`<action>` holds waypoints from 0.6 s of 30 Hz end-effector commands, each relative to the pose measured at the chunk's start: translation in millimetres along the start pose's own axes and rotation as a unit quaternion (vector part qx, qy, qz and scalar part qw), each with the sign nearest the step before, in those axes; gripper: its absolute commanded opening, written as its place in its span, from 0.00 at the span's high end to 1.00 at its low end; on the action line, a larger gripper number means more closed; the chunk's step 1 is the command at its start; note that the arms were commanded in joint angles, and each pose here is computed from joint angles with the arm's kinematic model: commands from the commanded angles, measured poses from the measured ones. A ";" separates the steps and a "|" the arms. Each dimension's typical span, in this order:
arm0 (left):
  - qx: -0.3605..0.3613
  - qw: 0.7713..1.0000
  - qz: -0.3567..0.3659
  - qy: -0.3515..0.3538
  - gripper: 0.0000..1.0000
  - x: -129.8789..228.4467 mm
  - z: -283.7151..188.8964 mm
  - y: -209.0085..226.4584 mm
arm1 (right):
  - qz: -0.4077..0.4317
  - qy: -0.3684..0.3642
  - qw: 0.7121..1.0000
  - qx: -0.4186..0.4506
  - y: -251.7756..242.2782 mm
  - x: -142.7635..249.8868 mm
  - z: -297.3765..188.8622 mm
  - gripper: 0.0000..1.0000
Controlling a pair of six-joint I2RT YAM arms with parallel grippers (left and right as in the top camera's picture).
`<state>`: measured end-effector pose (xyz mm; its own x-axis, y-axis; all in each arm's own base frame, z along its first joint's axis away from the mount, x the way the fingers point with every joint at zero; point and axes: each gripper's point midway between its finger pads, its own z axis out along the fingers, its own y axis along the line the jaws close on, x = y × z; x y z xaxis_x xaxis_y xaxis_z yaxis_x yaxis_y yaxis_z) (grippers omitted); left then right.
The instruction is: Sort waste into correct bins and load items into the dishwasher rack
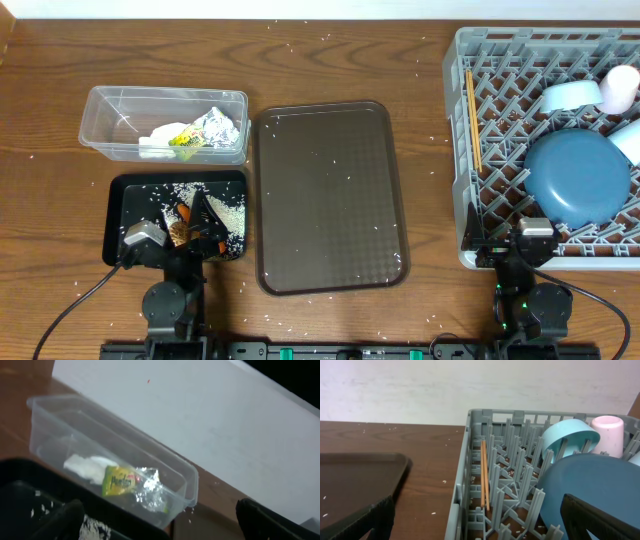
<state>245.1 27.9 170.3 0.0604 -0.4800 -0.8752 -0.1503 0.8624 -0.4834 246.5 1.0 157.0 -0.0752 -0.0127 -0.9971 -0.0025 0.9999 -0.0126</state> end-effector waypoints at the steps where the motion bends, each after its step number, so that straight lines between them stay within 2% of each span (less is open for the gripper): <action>1: 0.035 0.994 0.102 0.007 0.02 3.6 -1.1 -11.9 | -0.008 0.000 1.000 -0.001 0.7 0.3 -0.3 0.01; 4: 0.044 0.987 0.151 0.032 0.02 16.1 -1.7 -11.8 | -0.008 0.000 1.000 -0.001 0.7 0.3 -0.3 0.01; 7: 0.010 0.983 0.163 0.080 0.02 37.6 -3.7 6.5 | -0.008 0.000 1.000 -0.001 0.7 0.3 -0.3 0.01; 18: 0.012 0.984 0.162 0.074 0.02 35.1 -3.3 5.3 | -0.008 0.000 1.000 -0.001 0.7 0.3 -0.3 0.01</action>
<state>244.5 14.5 154.0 -0.0789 -0.2194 -0.9724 -0.1026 0.9721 -0.2110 246.5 1.0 157.0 -0.0749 -0.0127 -0.9971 -0.0024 0.9999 -0.0126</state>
